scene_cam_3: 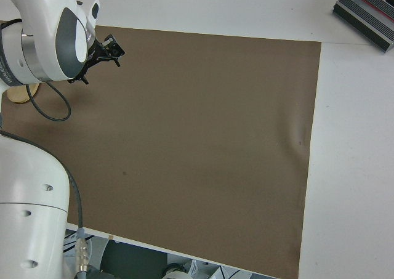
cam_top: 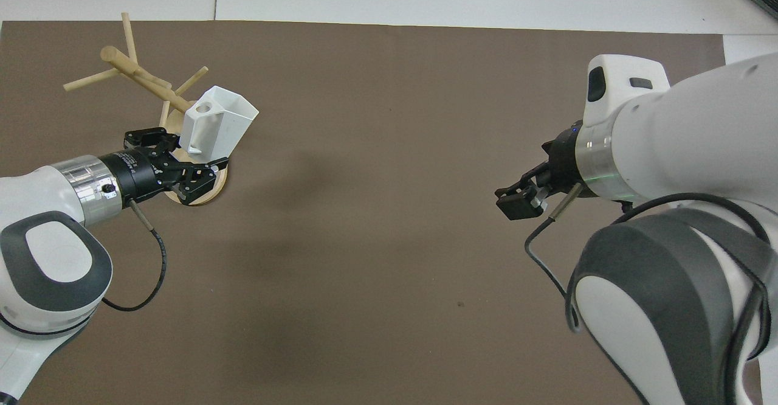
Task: Hang cup on rack
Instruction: 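Move the cup onto a rack peg while the right gripper withdraws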
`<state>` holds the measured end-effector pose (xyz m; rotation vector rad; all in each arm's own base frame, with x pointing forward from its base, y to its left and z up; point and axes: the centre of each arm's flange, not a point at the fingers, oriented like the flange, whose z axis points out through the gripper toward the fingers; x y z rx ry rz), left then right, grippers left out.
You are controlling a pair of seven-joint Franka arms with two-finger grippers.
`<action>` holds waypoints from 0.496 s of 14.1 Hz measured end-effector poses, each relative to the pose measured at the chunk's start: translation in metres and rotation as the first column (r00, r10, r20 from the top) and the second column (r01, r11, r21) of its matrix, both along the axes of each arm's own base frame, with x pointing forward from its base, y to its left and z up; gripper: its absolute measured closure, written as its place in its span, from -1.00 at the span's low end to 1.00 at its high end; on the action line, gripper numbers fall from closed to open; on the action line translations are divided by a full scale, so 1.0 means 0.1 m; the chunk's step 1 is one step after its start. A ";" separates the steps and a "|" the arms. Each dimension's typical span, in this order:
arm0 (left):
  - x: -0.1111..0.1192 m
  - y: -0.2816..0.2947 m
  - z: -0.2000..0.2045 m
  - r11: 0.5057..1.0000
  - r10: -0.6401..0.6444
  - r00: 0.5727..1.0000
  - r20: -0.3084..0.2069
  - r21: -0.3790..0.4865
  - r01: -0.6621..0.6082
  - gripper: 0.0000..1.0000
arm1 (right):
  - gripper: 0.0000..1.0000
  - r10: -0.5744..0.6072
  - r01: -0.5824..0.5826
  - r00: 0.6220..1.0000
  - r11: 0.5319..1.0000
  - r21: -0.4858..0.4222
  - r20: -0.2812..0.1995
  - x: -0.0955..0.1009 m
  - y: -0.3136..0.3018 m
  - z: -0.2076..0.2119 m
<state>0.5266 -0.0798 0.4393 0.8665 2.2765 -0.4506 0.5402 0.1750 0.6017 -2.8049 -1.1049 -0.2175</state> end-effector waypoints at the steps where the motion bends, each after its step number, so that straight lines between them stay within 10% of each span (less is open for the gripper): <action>1: 0.02 0.02 0.01 1.000 0.016 1.000 0.004 0.001 -0.016 -0.34 | -1.00 0.013 -0.013 1.000 1.000 -0.010 0.006 0.03 -0.12 0.01; 7: 0.14 0.09 0.01 0.995 0.104 0.994 0.024 0.004 -0.104 -0.34 | -1.00 0.029 -0.028 0.999 0.999 -0.030 0.034 0.17 -0.85 0.08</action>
